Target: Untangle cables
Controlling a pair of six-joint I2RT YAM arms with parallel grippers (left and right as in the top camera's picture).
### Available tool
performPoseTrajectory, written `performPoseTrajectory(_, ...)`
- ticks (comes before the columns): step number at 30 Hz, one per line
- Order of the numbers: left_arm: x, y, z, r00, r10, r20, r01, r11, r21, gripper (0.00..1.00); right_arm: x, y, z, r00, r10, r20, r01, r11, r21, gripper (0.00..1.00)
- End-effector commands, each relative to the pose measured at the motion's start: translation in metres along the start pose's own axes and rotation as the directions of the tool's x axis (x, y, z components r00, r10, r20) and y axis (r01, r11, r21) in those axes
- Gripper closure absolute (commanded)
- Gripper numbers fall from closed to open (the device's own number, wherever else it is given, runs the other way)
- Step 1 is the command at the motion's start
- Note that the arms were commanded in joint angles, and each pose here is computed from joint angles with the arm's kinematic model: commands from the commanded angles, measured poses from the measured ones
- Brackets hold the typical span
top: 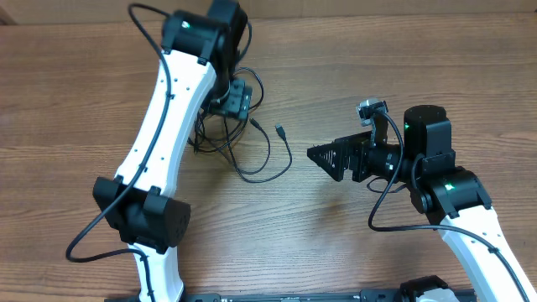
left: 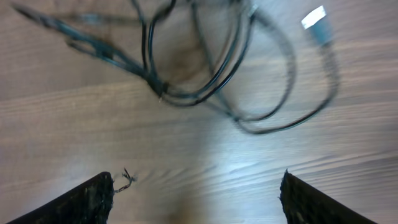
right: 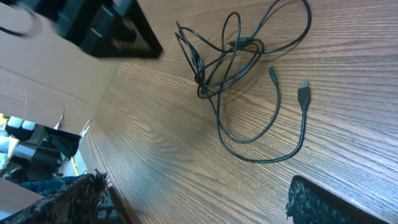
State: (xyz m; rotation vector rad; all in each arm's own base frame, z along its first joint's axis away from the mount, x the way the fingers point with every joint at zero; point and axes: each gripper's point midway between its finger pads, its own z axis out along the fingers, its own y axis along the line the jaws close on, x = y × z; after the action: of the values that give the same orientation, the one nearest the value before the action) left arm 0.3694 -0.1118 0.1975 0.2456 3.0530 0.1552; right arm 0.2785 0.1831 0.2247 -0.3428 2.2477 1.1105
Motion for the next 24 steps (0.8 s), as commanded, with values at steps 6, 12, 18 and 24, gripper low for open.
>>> performPoseTrajectory(6, 0.011, 0.016, 0.074, 0.996, -0.066, -0.068, 0.056, 0.989, -0.138, 0.10, -0.004, 0.001, 0.000, 1.000, -0.017, 0.008, 0.017, 1.000, 0.005, 0.05)
performPoseTrajectory(12, 0.005, 0.013, 0.110, 0.996, -0.084, -0.031, 0.079, 0.987, -0.139, 0.11, -0.001, -0.002, 0.000, 1.000, -0.006, -0.001, 0.006, 1.000, 0.022, 0.05)
performPoseTrajectory(18, 0.002, 0.010, 0.136, 0.996, -0.088, 0.003, 0.087, 0.987, -0.137, 0.14, 0.001, -0.003, 0.000, 1.000, 0.002, -0.009, -0.002, 1.000, 0.026, 0.05)
performPoseTrajectory(24, 0.011, 0.011, 0.148, 0.996, -0.085, -0.016, 0.082, 0.986, -0.146, 0.10, 0.002, -0.003, 0.000, 1.000, 0.004, -0.011, -0.004, 1.000, 0.027, 0.05)
